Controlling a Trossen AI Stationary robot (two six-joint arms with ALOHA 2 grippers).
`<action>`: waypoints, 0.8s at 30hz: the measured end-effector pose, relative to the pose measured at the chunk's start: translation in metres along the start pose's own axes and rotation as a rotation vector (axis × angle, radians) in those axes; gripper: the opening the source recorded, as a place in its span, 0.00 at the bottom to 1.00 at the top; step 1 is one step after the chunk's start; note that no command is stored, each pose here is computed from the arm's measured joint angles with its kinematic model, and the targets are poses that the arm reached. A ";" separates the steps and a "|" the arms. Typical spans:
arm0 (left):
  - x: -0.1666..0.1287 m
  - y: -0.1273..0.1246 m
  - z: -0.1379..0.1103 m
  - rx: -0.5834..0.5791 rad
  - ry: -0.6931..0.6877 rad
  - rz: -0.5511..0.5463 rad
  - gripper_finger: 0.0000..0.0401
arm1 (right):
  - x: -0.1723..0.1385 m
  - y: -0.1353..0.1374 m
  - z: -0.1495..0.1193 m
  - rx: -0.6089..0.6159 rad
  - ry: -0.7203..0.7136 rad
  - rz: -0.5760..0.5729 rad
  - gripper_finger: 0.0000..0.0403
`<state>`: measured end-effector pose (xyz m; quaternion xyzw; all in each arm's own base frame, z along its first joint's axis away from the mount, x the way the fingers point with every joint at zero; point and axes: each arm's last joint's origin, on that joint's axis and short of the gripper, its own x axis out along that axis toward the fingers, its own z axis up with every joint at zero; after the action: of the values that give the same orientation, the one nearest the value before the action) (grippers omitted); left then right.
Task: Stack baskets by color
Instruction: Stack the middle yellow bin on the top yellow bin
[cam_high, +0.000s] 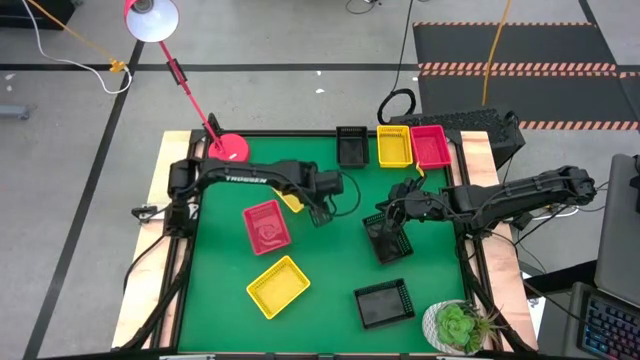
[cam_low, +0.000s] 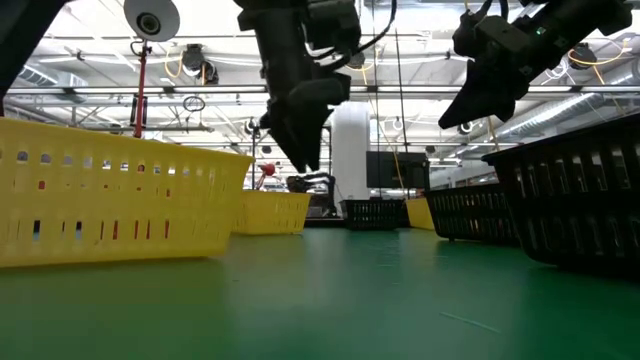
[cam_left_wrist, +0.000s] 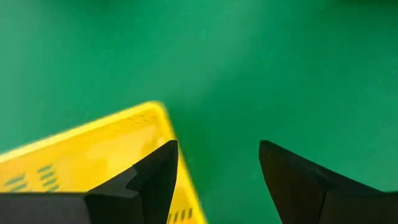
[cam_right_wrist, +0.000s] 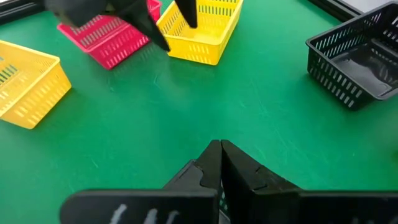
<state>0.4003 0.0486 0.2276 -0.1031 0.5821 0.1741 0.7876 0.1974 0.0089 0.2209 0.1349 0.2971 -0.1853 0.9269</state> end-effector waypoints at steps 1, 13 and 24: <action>0.000 0.004 -0.001 -0.018 0.020 0.012 0.57 | 0.000 0.000 0.000 0.000 0.000 0.000 0.00; 0.009 0.024 -0.008 -0.212 0.101 0.130 0.57 | 0.000 0.000 0.000 -0.013 0.003 -0.001 0.00; 0.008 0.015 -0.009 -0.242 0.089 0.117 0.57 | 0.000 0.000 0.000 -0.013 0.005 0.002 0.00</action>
<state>0.3881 0.0606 0.2178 -0.1706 0.5960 0.2841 0.7314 0.1971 0.0090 0.2207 0.1296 0.3003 -0.1819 0.9273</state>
